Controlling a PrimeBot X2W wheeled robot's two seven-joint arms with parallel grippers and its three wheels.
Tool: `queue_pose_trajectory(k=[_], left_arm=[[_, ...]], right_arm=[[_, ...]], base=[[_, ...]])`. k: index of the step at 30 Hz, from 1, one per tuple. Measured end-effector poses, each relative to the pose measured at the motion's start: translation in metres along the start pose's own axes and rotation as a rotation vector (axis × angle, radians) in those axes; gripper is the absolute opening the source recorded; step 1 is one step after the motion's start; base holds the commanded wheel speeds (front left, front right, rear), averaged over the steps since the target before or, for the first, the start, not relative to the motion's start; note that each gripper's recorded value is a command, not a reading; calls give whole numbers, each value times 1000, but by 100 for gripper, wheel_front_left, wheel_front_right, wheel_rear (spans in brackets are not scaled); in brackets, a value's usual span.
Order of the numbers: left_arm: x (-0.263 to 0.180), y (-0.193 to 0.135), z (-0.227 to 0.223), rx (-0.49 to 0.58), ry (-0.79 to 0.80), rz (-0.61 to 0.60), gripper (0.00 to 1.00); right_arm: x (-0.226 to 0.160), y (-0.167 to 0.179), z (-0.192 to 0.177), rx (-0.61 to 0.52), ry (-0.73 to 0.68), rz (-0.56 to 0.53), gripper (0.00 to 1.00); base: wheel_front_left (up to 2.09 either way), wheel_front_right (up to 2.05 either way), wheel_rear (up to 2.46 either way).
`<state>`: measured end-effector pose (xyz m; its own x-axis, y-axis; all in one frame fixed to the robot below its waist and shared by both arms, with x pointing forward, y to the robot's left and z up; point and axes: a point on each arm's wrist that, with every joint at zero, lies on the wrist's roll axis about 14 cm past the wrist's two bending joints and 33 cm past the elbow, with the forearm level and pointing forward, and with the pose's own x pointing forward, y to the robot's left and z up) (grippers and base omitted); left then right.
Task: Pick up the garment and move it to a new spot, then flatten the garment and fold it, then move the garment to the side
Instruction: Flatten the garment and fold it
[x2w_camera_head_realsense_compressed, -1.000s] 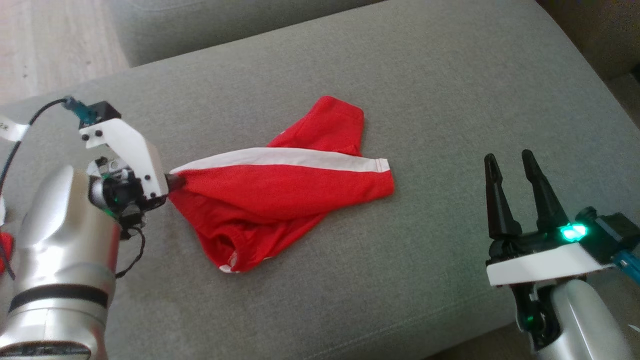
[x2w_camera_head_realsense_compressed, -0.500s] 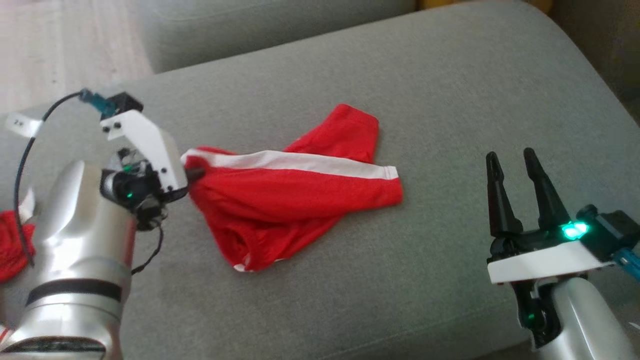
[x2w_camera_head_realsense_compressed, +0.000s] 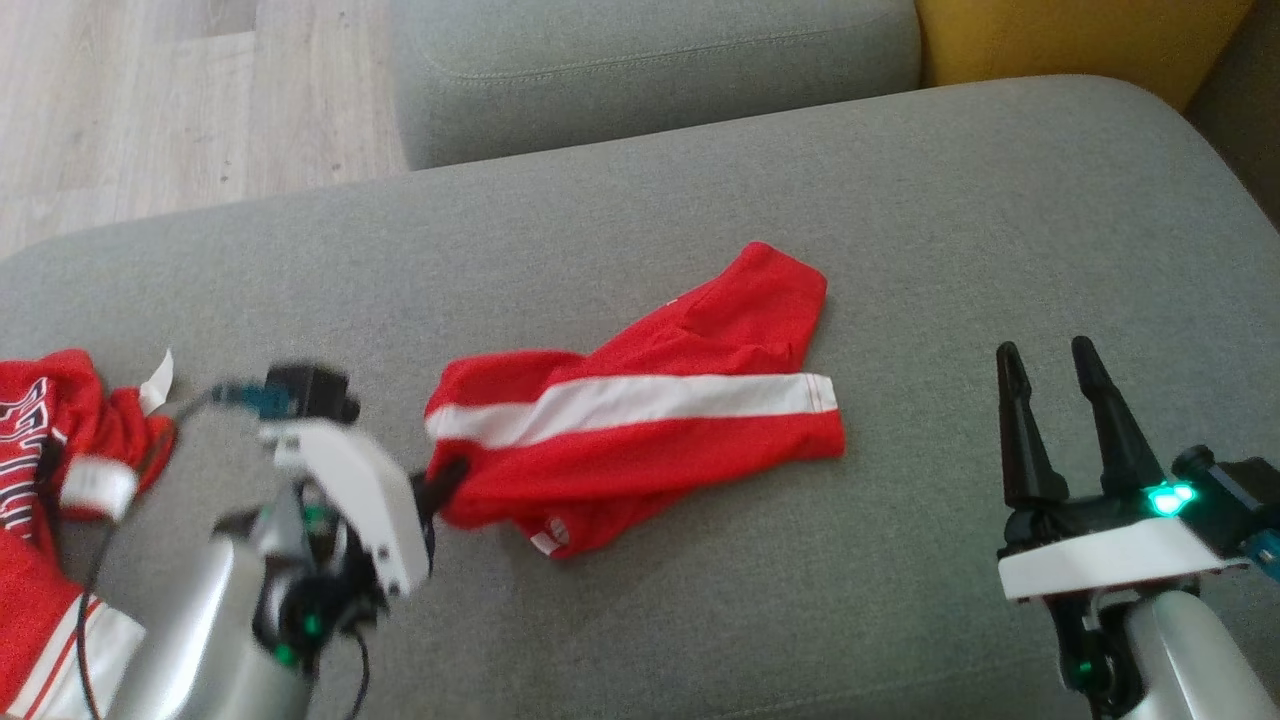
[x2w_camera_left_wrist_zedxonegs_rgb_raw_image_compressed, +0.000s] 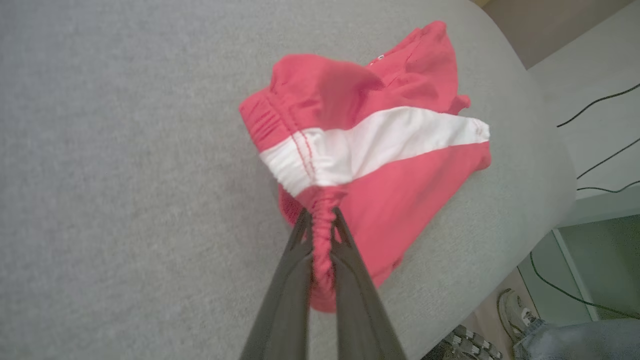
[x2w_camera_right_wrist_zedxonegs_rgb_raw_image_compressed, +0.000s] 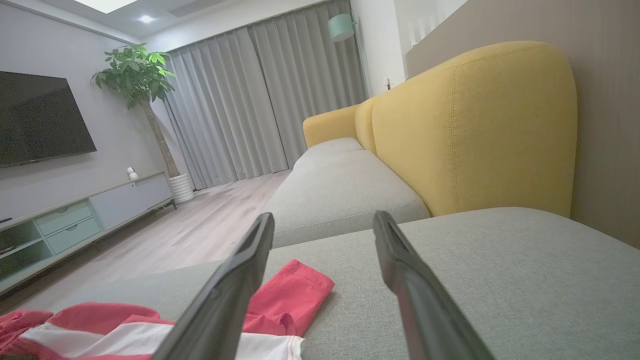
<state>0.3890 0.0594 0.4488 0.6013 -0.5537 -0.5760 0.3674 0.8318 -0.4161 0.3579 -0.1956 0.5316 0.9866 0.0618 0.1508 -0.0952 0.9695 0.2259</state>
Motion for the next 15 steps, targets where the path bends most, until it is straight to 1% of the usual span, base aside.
queue_pose_trajectory(k=[2, 3, 5, 6, 7, 8, 11, 15], left_arm=[[-6, 5, -15, -13, -21, 27, 0], [-7, 7, -21, -30, -39, 37, 5], [-9, 9, -33, -57, -65, 55, 47], [-9, 9, -40, -75, -73, 63, 98], [-9, 8, -45, -99, -85, 67, 98], [-8, 7, -50, -115, -88, 67, 100], [-8, 7, -54, -127, -112, 72, 100], [-19, 11, -25, -37, -236, 86, 100]], right_arm=[[0, 0, 0, -2, 1, 3, 100], [0, 0, 0, -4, 2, 3, 100], [0, -1, 0, -9, 3, 4, 100], [0, -2, 0, -12, 4, 4, 100], [0, -2, 0, -16, 5, 6, 100], [0, -2, 0, -18, 6, 8, 100], [1, 0, 1, -20, 5, 16, 100], [1, 1, 3, -21, -1, 22, 100]], base=[[0, 0, 0], [0, 0, 0], [0, 0, 0], [0, 0, 0], [0, 0, 0], [0, 0, 0], [0, 0, 0], [0, 0, 0]])
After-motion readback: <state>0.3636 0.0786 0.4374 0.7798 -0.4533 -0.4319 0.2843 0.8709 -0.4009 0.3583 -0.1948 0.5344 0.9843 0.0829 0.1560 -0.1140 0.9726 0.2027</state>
